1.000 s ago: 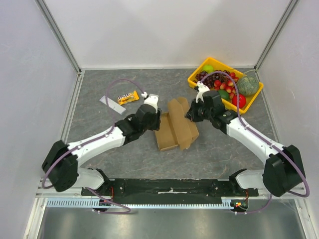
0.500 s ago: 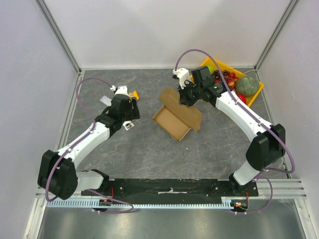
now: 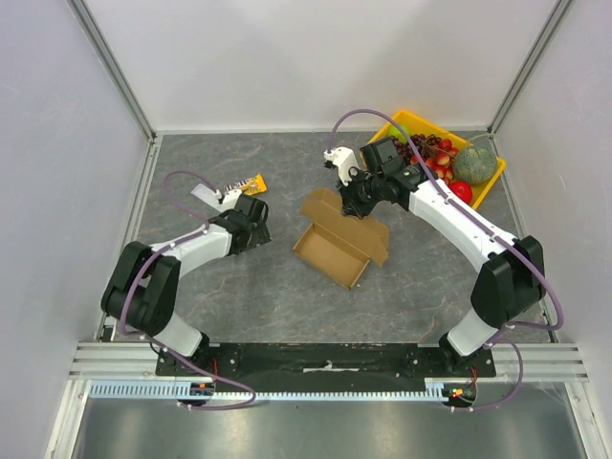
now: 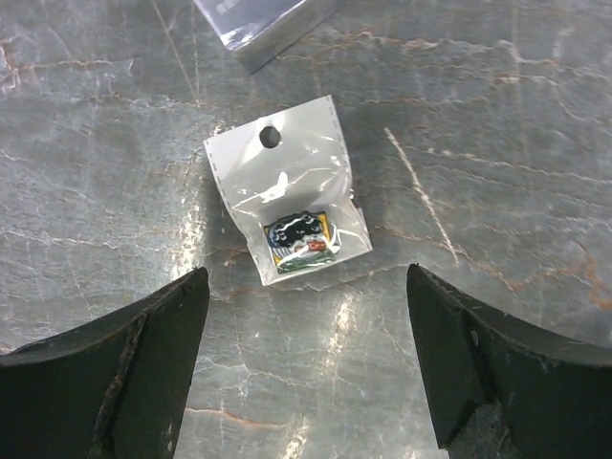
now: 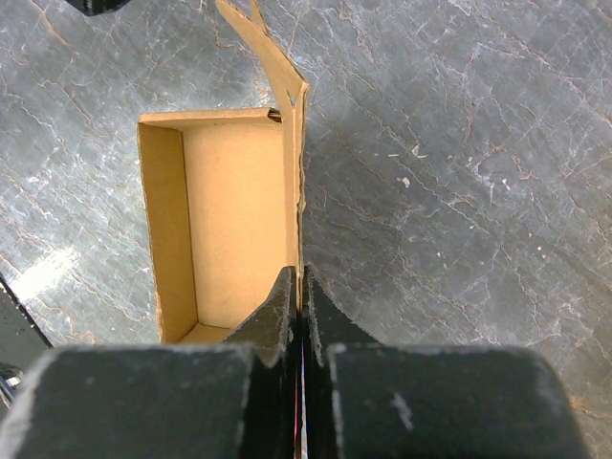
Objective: Fold the paper box
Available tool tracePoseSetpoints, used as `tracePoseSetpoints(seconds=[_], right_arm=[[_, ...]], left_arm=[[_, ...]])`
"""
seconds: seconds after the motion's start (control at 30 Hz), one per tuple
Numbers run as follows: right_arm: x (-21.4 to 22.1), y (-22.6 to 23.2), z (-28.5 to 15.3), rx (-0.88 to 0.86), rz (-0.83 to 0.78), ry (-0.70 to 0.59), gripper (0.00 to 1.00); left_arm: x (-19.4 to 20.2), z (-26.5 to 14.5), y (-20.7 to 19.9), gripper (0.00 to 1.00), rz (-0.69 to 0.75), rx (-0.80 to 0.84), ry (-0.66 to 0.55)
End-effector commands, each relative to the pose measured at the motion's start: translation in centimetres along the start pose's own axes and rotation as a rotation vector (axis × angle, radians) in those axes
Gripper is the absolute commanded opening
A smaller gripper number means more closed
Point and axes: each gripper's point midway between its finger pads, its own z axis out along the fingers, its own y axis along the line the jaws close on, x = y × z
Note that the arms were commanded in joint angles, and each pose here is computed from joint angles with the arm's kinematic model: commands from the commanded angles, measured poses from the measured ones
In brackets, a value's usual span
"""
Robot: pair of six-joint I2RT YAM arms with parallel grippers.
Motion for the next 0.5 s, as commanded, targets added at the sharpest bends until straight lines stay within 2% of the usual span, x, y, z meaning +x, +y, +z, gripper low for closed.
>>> tracePoseSetpoints(seconds=[0.0, 0.3, 0.47], right_arm=[[-1.8, 0.7, -1.1, -0.014, -0.031, -0.07, 0.0], [-2.0, 1.1, -0.7, -0.025, -0.015, -0.079, 0.0], [-2.4, 1.4, -0.7, -0.038, -0.007, -0.09, 0.0]], left_arm=[[-1.1, 1.2, 0.2, 0.89, -0.147, -0.066, -0.063], [-1.7, 2.8, 0.6, 0.88, -0.176, -0.135, -0.104], [-1.1, 3.5, 0.7, 0.75, -0.165, -0.144, -0.092]])
